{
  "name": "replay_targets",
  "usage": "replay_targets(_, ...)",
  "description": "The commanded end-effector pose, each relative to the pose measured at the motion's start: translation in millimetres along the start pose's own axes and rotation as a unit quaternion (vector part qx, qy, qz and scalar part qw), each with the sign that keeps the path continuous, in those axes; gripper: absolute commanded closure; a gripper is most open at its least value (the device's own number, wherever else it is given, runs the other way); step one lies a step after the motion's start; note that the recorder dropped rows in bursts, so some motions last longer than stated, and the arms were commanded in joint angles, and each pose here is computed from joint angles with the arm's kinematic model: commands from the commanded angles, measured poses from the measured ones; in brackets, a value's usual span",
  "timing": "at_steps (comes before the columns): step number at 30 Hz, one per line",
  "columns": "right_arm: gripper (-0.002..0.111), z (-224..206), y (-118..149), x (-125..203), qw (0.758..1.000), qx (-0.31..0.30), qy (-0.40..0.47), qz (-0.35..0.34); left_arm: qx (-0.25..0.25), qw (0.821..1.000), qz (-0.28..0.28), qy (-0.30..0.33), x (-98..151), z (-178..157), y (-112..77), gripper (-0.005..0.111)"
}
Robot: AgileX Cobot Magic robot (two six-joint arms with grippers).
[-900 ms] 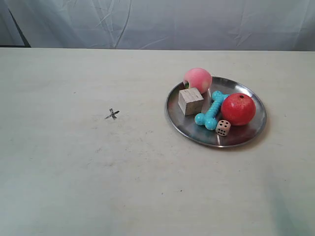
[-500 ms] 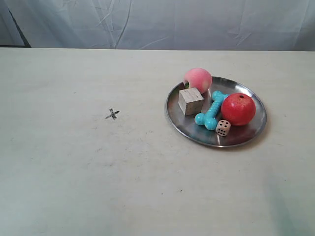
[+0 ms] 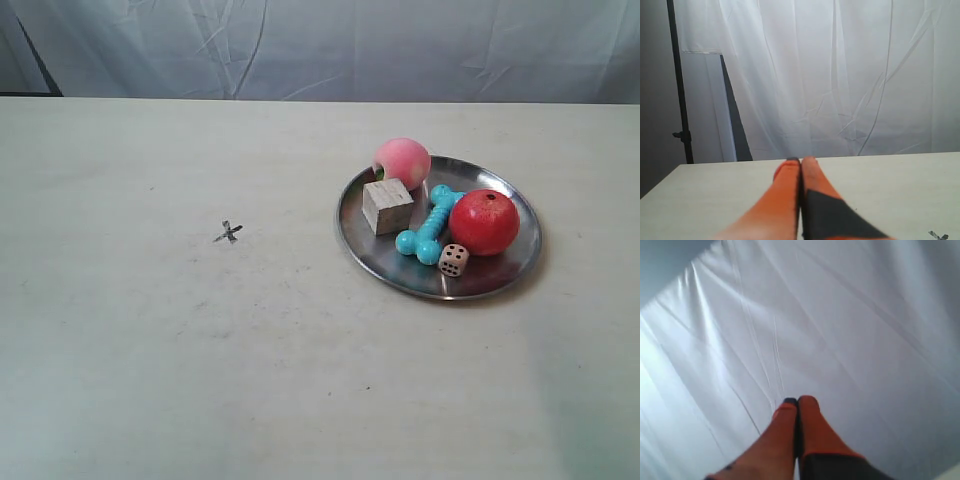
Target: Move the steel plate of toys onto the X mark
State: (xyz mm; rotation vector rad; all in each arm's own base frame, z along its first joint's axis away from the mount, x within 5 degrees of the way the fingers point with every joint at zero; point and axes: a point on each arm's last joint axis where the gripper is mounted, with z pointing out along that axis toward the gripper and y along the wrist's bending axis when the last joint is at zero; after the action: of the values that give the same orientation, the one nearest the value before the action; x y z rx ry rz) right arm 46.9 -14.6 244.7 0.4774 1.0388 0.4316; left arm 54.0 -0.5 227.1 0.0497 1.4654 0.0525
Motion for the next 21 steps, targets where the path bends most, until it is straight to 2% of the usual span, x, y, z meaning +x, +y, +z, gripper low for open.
replay_targets(1,0.108,-2,-3,-12,0.996,0.012,-0.068,0.059,0.001,1.0,-0.002,-0.007,-1,0,0.1,0.107)
replay_targets(5,0.108,-1,-7,-11,0.993,0.033,-0.069,0.09,0.001,1.0,-0.002,-0.007,-1,0,0.1,0.107)
replay_targets(11,0.108,9,-10,-2,0.998,0.054,-0.026,0.023,0.0,1.0,-0.002,-0.009,-1,0,0.2,0.107)
replay_targets(14,0.108,15,0,-6,0.999,0.028,-0.012,-0.011,-0.006,1.0,0.011,-0.02,-3,-1,1.2,0.107)
replay_targets(16,0.108,18,7,-12,1.0,0.012,-0.022,-0.005,-0.015,0.999,0.011,-0.042,-7,-1,2.8,0.107)
replay_targets(18,0.108,20,13,-20,0.999,0.003,-0.033,0.002,-0.023,0.998,-0.012,-0.06,-10,-1,4.5,0.107)
replay_targets(21,0.108,26,19,-28,0.999,-0.001,-0.041,-0.015,-0.025,0.988,-0.132,-0.076,-14,-2,6.6,0.107)
